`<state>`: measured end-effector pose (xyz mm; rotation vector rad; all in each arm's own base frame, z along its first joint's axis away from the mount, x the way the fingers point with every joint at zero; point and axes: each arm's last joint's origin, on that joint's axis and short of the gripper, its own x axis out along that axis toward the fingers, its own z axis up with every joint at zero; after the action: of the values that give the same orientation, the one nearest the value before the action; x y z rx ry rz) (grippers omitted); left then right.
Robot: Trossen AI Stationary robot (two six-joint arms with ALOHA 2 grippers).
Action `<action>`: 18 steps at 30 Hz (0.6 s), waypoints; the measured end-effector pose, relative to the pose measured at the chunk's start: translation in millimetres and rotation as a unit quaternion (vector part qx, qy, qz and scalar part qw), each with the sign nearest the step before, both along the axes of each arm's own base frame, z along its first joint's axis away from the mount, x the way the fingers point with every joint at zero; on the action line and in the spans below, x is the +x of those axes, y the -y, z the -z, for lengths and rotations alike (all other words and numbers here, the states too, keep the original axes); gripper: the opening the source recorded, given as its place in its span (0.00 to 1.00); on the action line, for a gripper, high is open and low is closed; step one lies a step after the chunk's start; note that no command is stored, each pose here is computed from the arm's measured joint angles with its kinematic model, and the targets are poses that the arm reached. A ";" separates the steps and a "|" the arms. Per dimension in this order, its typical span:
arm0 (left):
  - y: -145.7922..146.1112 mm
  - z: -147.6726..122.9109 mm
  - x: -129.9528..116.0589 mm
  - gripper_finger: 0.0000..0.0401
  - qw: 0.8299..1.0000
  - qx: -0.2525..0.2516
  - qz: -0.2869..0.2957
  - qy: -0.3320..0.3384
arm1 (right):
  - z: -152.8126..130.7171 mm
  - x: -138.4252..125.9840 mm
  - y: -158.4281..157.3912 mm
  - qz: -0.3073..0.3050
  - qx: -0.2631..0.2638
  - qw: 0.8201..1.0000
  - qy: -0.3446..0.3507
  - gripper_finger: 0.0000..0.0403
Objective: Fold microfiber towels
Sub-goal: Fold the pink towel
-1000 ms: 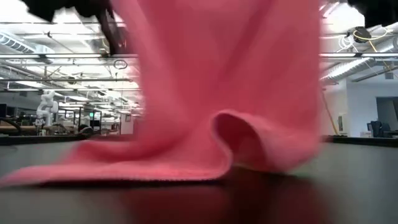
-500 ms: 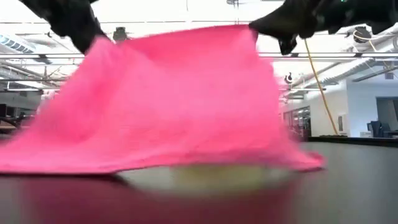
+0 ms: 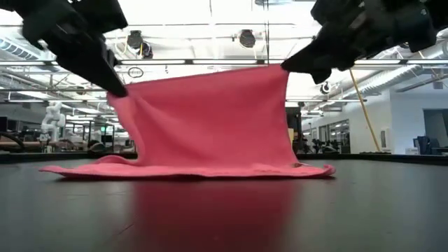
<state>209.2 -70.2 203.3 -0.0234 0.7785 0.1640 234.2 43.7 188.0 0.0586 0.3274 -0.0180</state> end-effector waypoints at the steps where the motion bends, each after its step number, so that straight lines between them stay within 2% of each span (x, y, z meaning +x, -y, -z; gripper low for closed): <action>1: 2.9 -1.7 -1.0 0.04 1.000 -0.011 0.015 -0.001 | -0.2 -0.1 -1.9 -0.028 0.010 1.000 -0.001 0.00; 4: 15.9 -13.3 0.1 0.05 0.994 -0.072 0.078 0.004 | -4.2 -1.5 -8.6 -0.135 0.059 0.989 0.005 0.00; 6: 24.5 -20.5 0.5 0.03 0.985 -0.115 0.125 0.003 | -12.2 -1.4 -13.6 -0.213 0.091 0.972 0.037 0.00; 9: 31.2 -31.8 1.9 0.01 0.977 -0.146 0.152 0.009 | -20.2 -0.9 -15.3 -0.245 0.099 0.961 0.076 0.00; 10: 31.0 -33.2 1.9 0.01 0.978 -0.143 0.149 0.007 | -21.5 -0.3 -14.3 -0.232 0.095 0.965 0.084 0.00; 12: 27.0 -32.0 0.3 0.03 0.986 -0.107 0.127 -0.008 | -19.5 1.6 -7.9 -0.172 0.078 0.979 0.081 0.00; 15: 14.2 -25.9 -3.9 0.04 0.997 -0.016 0.066 -0.037 | -9.8 3.8 6.5 -0.059 0.029 0.997 0.044 0.00; 18: -2.6 -19.2 -6.5 0.04 0.996 0.067 -0.010 -0.054 | -0.8 5.7 20.1 0.042 -0.026 0.999 0.014 0.00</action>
<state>202.7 -67.6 222.5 0.1055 0.8730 0.2369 239.8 23.5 188.8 0.0216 0.2958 -0.1092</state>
